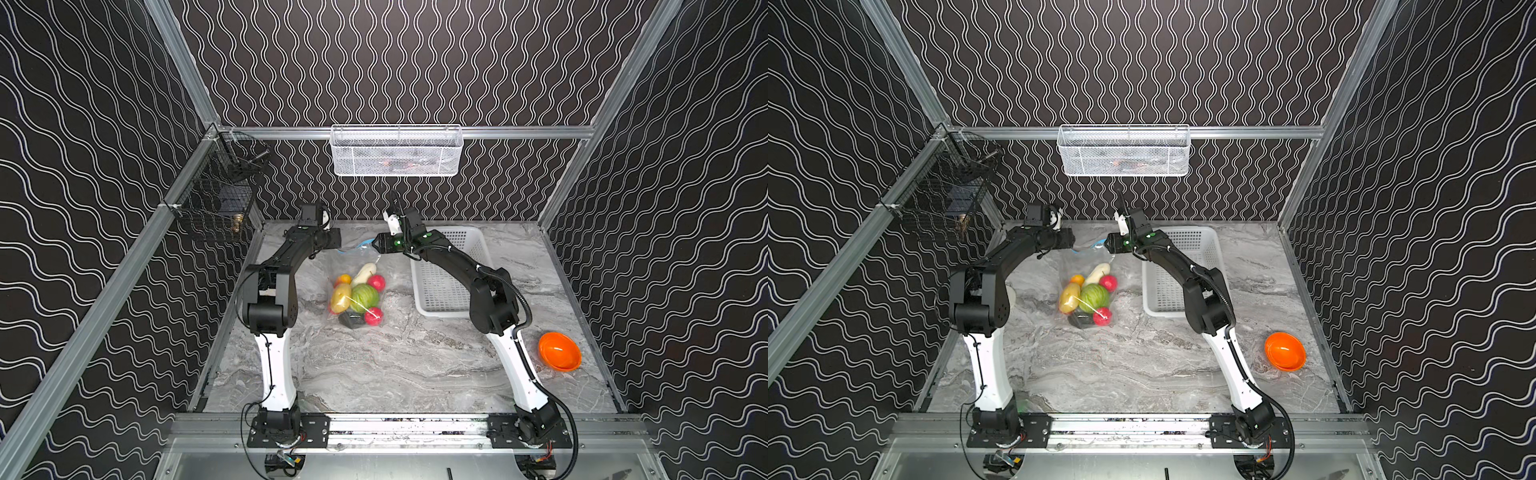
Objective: Place the food in the zip-top bag and seal the zipper
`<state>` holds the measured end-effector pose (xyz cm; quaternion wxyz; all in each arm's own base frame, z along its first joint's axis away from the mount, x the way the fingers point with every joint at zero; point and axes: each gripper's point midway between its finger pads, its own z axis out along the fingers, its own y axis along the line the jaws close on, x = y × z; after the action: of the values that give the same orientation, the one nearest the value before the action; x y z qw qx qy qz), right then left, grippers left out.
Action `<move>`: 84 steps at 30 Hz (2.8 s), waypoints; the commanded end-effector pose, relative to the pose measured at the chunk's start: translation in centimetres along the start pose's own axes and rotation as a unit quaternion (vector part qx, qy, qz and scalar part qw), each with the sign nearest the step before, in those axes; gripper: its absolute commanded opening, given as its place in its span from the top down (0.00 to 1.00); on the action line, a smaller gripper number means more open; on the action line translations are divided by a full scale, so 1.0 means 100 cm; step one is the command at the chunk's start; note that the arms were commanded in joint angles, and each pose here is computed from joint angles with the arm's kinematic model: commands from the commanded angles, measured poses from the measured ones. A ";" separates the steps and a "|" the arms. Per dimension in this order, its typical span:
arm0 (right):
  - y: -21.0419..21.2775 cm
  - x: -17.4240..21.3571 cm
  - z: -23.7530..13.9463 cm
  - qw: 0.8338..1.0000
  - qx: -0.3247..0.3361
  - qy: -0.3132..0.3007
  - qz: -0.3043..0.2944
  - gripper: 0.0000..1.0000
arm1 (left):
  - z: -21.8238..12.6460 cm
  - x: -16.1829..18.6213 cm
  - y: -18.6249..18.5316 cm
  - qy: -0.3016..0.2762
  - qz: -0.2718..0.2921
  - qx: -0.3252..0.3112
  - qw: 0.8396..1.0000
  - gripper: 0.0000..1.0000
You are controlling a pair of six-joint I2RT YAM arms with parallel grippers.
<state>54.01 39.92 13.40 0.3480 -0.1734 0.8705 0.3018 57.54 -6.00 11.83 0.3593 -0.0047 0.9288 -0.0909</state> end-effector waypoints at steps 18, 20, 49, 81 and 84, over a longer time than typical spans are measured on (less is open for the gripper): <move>0.035 -0.076 -0.088 0.995 -0.003 -0.104 -0.009 0.01 | -0.084 -0.045 -0.001 -0.076 0.019 -0.002 0.997 0.01; 0.032 -0.077 -0.095 0.994 0.010 -0.109 -0.006 0.01 | -0.091 -0.046 -0.003 -0.080 0.019 0.002 0.997 0.01; -0.099 0.015 -0.299 0.928 0.277 -0.237 0.073 0.01 | -0.117 0.059 0.017 -0.102 0.022 0.033 0.994 0.01; -0.179 0.164 -0.413 0.772 0.527 -0.352 0.049 0.01 | -0.105 0.144 0.064 -0.230 0.060 -0.061 0.969 0.01; -0.181 0.171 -0.413 0.765 0.532 -0.360 0.040 0.01 | -0.105 0.142 0.063 -0.232 0.063 -0.061 0.969 0.01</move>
<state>30.66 -1.48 15.43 0.6175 0.1713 0.7518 -0.1555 39.01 0.67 6.06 0.5135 0.0051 0.8578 -0.0187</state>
